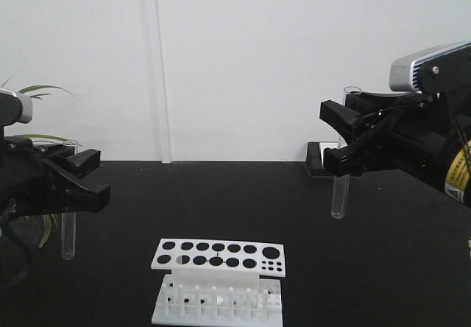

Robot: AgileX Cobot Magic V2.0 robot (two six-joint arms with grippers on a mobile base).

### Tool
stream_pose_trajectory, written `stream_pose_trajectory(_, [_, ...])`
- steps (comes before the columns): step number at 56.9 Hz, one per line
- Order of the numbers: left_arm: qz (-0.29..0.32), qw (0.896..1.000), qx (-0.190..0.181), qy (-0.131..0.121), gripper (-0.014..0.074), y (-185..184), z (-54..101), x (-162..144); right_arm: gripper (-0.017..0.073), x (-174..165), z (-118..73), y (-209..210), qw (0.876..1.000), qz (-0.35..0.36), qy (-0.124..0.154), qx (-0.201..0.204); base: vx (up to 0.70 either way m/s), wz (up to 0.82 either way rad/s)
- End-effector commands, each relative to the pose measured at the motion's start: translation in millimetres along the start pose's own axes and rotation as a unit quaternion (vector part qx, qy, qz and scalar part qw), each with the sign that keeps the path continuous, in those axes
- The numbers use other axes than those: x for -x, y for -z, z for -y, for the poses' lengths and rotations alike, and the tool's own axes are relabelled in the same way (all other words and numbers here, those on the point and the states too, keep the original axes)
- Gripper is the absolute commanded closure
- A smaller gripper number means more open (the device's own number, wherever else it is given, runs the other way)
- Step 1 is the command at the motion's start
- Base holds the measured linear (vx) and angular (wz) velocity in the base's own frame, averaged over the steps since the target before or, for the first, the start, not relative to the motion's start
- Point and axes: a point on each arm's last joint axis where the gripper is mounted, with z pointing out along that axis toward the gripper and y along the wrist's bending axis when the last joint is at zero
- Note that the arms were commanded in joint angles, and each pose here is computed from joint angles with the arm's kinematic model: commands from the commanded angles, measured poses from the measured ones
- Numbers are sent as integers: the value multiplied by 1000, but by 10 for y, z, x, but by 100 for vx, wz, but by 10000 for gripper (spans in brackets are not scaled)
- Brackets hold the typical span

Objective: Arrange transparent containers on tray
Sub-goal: 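Hold both test tubes while the base drives to the yellow tray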

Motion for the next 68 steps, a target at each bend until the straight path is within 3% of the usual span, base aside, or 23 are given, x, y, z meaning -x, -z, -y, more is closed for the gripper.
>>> stream_pose_trajectory(1, [43, 999, -20, 1, 602, 95, 38, 170, 571, 224, -23, 91, 999, 43, 6, 11, -13, -1])
stream_pose_trajectory(68, [32, 999, -15, 0, 602, 54, 34, 137, 571, 154, -16, 25, 999, 32, 3, 13, -24, 0])
